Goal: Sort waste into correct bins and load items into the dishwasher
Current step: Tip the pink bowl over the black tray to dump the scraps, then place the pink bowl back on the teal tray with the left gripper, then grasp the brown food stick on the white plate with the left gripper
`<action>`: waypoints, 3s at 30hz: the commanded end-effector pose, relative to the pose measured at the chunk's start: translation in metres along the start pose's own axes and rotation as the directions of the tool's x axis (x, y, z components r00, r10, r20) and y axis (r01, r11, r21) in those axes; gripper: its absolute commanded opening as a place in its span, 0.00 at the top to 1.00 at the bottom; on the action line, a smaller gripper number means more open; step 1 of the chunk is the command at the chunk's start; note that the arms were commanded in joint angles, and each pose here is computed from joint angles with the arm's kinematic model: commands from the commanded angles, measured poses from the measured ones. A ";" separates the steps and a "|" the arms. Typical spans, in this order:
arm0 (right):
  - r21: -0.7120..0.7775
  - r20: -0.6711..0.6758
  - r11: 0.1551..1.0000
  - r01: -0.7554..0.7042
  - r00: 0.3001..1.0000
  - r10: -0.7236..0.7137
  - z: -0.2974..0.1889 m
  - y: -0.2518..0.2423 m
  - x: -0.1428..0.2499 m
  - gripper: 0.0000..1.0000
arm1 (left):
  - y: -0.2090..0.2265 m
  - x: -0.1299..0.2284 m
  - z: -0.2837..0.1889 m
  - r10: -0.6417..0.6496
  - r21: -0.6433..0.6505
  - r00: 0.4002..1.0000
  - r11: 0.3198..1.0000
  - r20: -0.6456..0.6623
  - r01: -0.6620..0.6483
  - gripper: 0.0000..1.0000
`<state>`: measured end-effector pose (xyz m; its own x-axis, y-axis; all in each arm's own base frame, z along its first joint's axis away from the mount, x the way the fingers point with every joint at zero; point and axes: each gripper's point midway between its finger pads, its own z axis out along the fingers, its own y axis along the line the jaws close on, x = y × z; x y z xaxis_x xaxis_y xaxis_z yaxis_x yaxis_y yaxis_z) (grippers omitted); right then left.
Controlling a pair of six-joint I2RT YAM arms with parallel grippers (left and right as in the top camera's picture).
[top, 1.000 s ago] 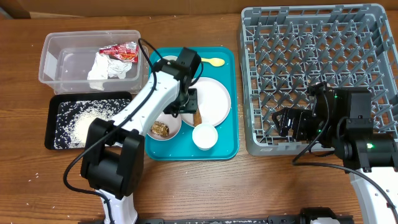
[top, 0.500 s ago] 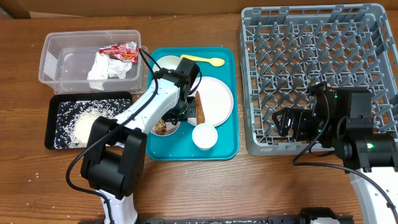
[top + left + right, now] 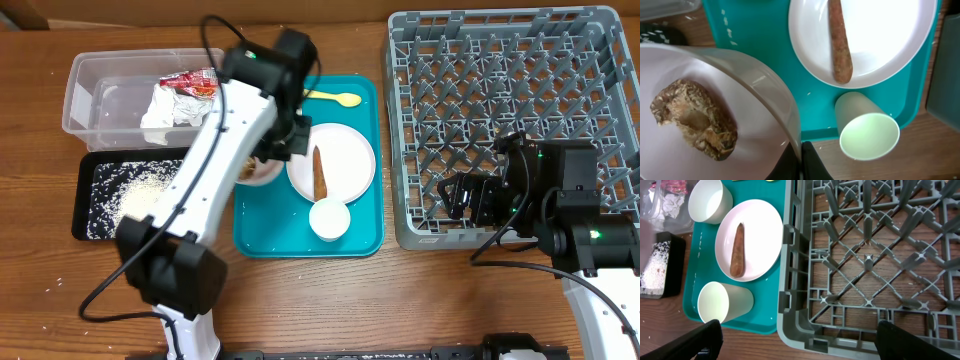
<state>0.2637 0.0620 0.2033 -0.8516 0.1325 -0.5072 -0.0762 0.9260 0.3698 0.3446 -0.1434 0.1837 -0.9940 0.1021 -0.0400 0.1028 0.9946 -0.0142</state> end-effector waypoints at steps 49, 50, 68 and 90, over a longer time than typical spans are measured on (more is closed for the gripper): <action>-0.029 0.021 1.000 0.005 1.000 -0.005 -0.005 0.007 -0.006 0.00 | 0.222 0.034 0.023 -0.760 0.999 0.650 0.037 0.024 0.006 0.96; -0.029 0.021 1.000 0.005 1.000 -0.005 -0.005 0.007 -0.006 0.00 | 0.221 0.033 0.013 -0.754 0.997 0.653 0.071 0.070 -0.024 0.96; -0.029 0.021 1.000 0.005 1.000 -0.005 -0.005 0.007 -0.006 0.00 | 0.042 0.040 0.028 0.166 0.322 0.944 0.911 0.284 -0.257 0.96; -0.025 0.023 1.000 0.006 1.000 -0.005 -0.005 0.006 -0.006 0.00 | 0.005 0.043 0.140 0.161 0.003 0.986 0.987 -0.047 -0.161 0.43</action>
<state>0.2632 0.0654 0.2046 -0.8525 0.1314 -0.5060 -0.0877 0.9183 0.3860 0.3008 -0.1376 0.0379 -0.9610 0.2764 0.0121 0.2759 0.9607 -0.0305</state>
